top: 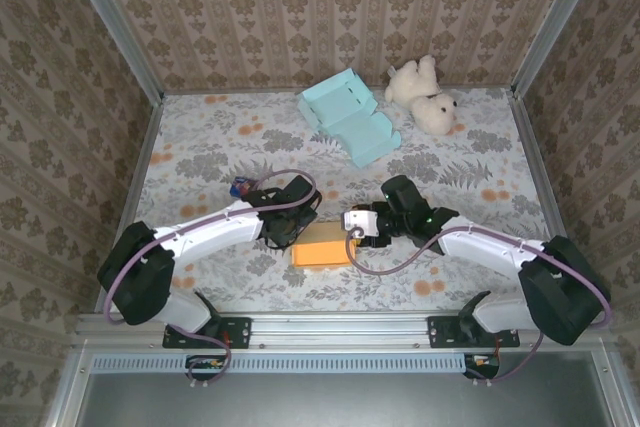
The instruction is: Fold the paper box
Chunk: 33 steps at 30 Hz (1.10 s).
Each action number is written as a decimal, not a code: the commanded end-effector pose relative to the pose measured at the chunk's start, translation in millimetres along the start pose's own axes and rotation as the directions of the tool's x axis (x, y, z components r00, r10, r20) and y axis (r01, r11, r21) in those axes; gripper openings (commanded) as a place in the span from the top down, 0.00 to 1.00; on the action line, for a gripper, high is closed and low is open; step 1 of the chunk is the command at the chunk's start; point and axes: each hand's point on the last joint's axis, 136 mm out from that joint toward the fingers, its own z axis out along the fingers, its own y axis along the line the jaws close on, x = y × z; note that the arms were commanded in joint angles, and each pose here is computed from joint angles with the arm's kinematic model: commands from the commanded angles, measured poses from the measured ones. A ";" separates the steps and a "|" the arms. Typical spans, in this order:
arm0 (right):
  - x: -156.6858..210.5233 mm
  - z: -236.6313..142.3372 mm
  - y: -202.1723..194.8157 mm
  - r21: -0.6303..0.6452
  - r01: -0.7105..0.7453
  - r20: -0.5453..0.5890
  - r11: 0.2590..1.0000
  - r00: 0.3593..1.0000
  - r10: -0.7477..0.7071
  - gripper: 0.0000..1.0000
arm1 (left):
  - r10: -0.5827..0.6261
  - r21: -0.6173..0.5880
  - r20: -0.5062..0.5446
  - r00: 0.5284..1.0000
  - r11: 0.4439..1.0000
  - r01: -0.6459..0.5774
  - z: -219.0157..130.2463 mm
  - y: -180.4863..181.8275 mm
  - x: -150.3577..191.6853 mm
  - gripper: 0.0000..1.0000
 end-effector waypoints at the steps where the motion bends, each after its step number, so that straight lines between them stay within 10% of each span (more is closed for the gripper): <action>1: -3.2 -14.7 -8.5 0.041 0.008 -0.035 0.999 0.999 -0.007 0.46 | -0.032 0.028 0.032 0.999 0.999 0.031 -7.0 -2.2 -3.6 0.29; 10: 2.5 -52.2 -32.5 0.222 -0.016 -0.103 0.975 0.994 0.040 0.42 | -0.025 0.017 0.052 0.998 1.000 0.024 -8.9 4.9 -5.4 0.30; 15: -22.0 -88.3 -75.7 0.444 -0.277 0.086 0.852 0.960 0.268 0.41 | -0.028 0.023 0.069 0.997 0.999 0.026 -12.1 10.3 -6.9 0.30; 21: -30.1 -123.6 -107.0 0.432 -0.781 0.437 0.451 0.619 0.652 0.44 | -0.027 0.019 0.086 0.996 1.000 0.025 -14.1 15.5 -8.6 0.31; 25: -24.2 -114.7 -99.6 0.352 -0.904 0.448 0.242 0.389 0.805 0.47 | -0.023 0.011 0.094 0.995 1.000 0.022 -13.9 18.4 -9.4 0.31; 33: -32.9 -82.2 -70.7 0.381 -0.907 0.333 0.181 0.317 0.888 0.47 | -0.019 -0.009 0.102 0.995 1.000 0.020 -10.1 22.3 -8.3 0.31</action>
